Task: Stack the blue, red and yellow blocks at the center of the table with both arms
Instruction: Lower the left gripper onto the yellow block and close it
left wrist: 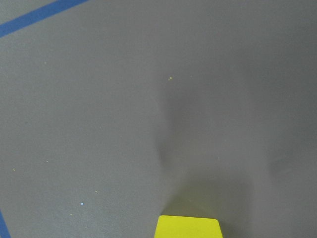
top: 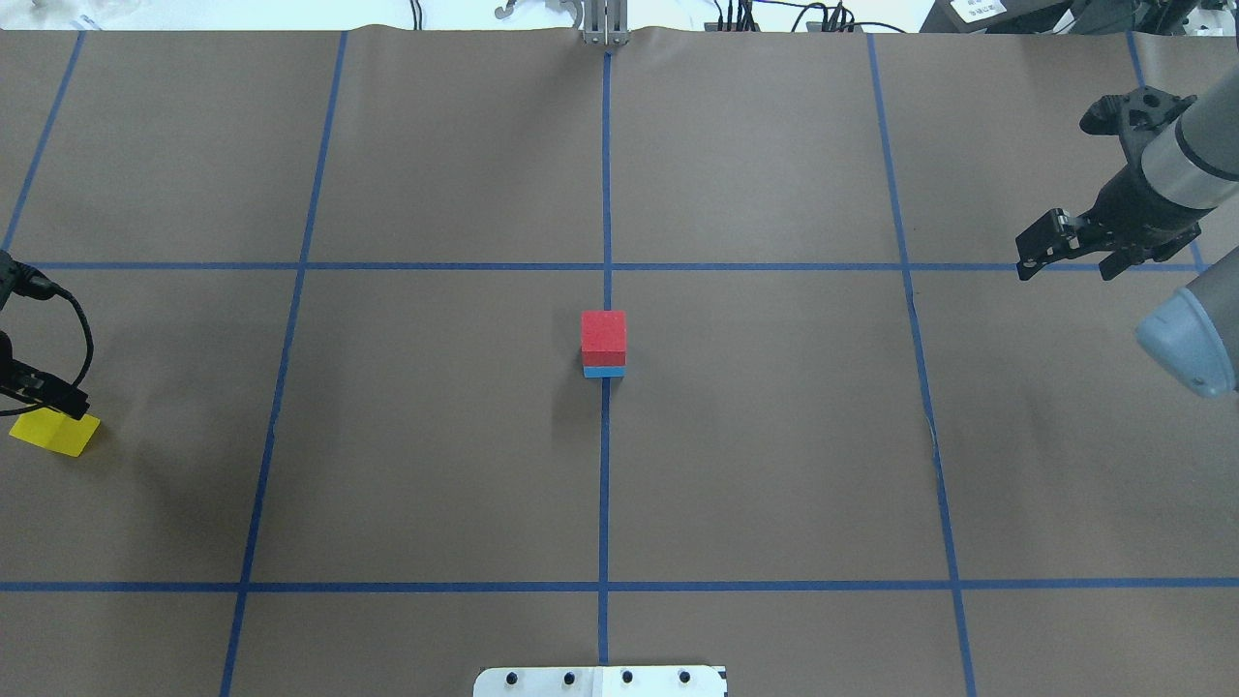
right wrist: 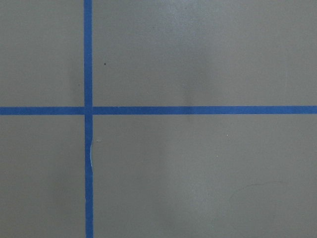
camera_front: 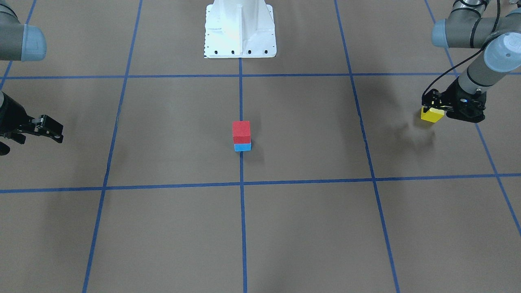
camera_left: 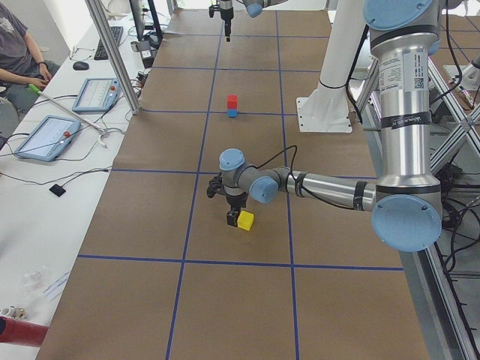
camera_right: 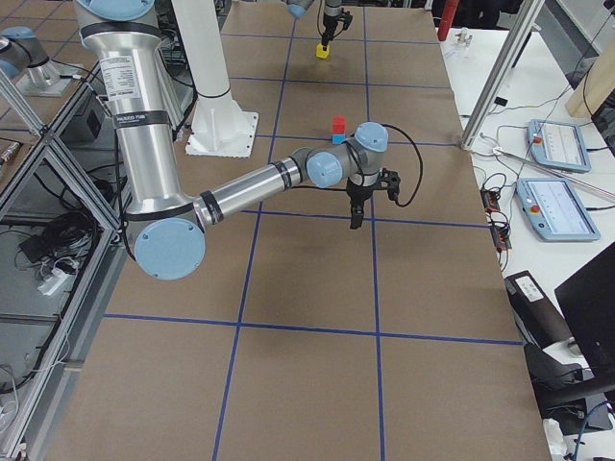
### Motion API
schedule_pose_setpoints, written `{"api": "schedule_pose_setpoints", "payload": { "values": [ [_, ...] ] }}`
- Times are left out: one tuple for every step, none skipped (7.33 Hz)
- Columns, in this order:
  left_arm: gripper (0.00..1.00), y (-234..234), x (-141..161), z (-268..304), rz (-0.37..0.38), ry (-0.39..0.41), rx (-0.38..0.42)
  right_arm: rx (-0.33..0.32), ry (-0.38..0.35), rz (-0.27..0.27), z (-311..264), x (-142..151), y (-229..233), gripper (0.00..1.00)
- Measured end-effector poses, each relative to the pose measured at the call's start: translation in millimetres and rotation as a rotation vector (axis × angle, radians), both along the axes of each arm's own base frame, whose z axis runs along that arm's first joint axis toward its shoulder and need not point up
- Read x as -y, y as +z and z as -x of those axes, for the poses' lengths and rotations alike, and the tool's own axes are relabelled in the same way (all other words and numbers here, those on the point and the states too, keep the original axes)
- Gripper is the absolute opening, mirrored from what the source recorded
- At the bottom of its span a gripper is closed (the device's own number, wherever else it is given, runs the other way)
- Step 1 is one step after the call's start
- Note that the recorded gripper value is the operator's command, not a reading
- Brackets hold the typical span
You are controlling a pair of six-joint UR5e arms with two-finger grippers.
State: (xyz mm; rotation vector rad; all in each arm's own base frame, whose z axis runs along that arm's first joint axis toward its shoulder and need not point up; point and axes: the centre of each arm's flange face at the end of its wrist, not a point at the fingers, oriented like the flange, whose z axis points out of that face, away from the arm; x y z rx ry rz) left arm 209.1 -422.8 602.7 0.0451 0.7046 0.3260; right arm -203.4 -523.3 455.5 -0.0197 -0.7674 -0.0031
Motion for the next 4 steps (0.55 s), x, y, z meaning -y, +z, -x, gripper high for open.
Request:
{"api": "schedule_pose_setpoints", "payload": {
  "values": [
    [0.99,4.9,0.0,-2.0,0.018,0.007,-0.007,0.001,0.001,-0.001,0.5,0.9,-1.2,1.00],
    [0.99,8.7,1.7,-4.8,0.032,0.012,-0.013,0.002,0.001,-0.002,0.7,1.2,-2.1,1.00],
    [0.99,9.9,3.6,-7.2,0.034,0.016,-0.023,0.003,0.002,-0.004,0.8,1.3,-3.4,1.00],
    [0.99,13.9,4.0,-7.7,0.025,0.018,-0.035,0.004,0.002,-0.006,0.7,1.1,-4.8,1.00]
  ]
}}
